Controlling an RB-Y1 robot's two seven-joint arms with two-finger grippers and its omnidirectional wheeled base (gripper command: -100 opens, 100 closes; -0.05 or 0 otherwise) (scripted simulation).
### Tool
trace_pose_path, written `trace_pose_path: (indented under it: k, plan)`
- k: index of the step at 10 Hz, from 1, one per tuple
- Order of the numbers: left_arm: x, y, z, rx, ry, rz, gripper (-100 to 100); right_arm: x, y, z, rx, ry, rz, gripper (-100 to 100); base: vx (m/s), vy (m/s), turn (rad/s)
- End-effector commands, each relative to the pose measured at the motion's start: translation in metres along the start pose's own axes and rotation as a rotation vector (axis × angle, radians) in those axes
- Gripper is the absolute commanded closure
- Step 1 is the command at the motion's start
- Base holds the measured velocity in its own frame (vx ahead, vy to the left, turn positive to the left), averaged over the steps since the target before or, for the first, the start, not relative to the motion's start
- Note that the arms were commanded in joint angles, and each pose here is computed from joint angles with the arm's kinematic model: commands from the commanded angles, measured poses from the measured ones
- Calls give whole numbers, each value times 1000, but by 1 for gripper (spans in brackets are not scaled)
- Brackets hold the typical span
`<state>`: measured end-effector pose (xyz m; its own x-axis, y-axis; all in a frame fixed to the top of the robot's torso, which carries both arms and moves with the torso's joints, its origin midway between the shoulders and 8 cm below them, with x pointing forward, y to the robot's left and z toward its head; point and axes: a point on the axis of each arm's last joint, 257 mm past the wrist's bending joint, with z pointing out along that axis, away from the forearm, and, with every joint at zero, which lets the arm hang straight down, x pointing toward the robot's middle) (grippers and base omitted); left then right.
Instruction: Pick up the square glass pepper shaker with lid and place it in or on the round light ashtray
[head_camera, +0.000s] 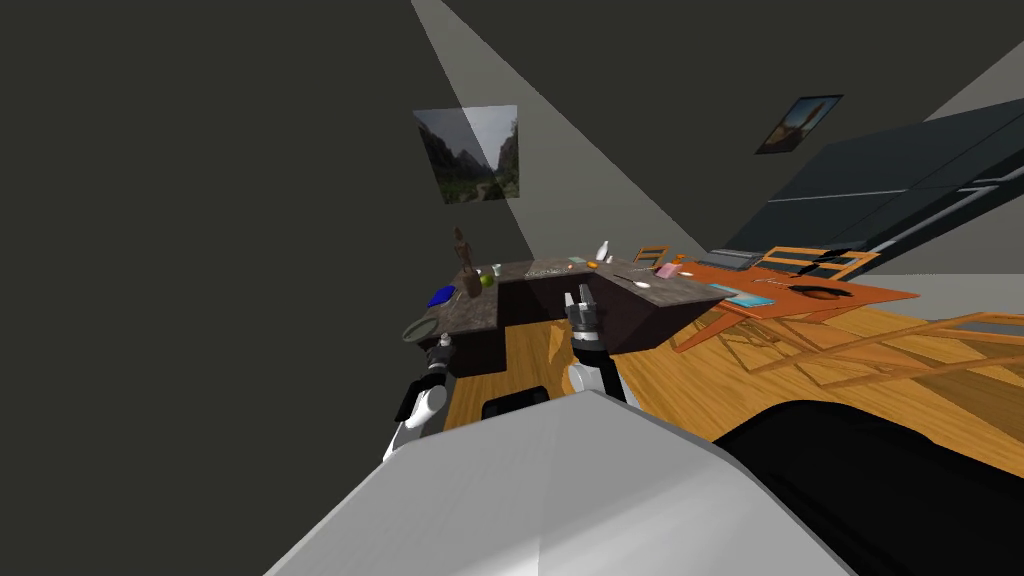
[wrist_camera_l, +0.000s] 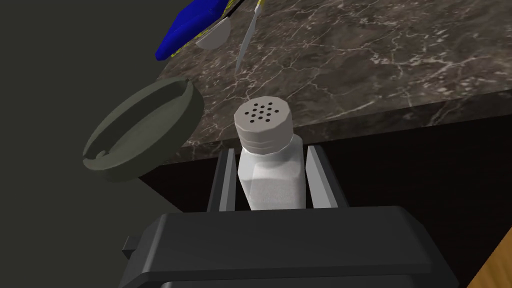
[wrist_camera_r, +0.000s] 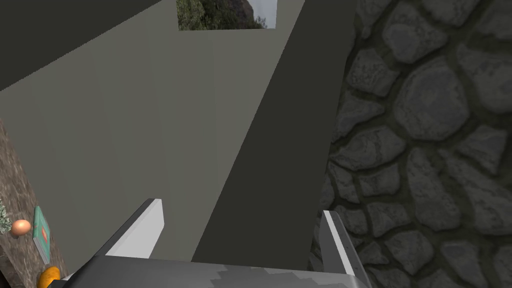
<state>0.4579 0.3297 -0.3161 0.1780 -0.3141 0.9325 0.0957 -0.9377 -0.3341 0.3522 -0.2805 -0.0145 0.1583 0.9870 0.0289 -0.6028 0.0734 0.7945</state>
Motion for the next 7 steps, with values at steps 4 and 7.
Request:
trace_pose_path:
  k: [4,7]
  plan:
    - [20,-22,7,33,24,-65,100,0,0,0,0,0,0,0,123,227,50]
    - [34,-39,10,89,54,-128,100,0,0,0,0,0,0,0,172,193,-13]
